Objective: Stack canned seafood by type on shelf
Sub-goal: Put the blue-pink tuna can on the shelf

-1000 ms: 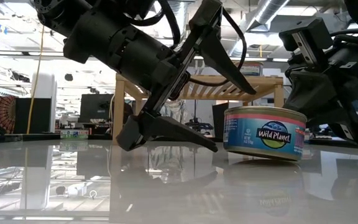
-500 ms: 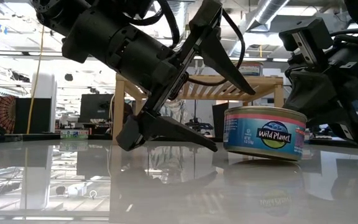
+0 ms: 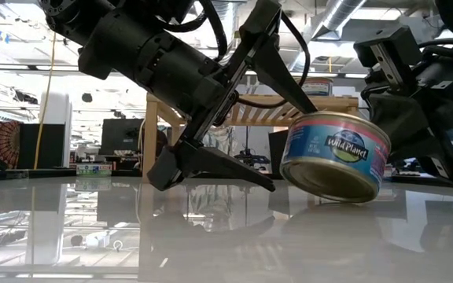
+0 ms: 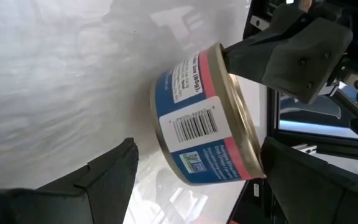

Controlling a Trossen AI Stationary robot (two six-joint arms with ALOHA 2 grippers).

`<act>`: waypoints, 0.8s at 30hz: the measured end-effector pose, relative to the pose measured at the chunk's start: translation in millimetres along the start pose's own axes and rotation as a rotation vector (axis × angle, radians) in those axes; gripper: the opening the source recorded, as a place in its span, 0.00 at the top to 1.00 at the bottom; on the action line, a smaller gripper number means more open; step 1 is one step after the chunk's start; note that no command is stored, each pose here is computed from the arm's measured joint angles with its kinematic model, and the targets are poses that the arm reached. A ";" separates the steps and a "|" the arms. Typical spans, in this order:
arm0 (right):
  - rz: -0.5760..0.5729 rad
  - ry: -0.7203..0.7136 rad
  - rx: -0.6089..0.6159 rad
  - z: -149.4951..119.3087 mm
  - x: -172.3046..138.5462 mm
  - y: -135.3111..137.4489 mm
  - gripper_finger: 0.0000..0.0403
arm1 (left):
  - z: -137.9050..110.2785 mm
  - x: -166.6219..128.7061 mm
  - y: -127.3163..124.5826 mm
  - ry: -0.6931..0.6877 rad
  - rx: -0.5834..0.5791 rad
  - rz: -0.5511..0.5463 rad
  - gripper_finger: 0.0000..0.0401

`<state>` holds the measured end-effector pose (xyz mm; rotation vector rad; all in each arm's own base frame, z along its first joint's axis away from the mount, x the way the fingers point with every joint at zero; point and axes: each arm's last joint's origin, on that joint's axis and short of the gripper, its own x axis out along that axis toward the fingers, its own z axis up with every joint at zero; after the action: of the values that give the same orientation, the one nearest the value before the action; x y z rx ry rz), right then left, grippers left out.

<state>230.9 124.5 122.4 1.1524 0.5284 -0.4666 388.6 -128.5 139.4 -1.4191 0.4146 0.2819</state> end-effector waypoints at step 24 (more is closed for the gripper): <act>0.003 -0.002 0.001 0.0 0.0 0.3 0.92 | -3.0 -1.2 -1.2 -0.043 -0.160 -0.018 0.19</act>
<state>231.1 124.5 122.7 1.1531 0.5252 -0.4654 387.7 -131.6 140.7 -1.5694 0.3499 0.3364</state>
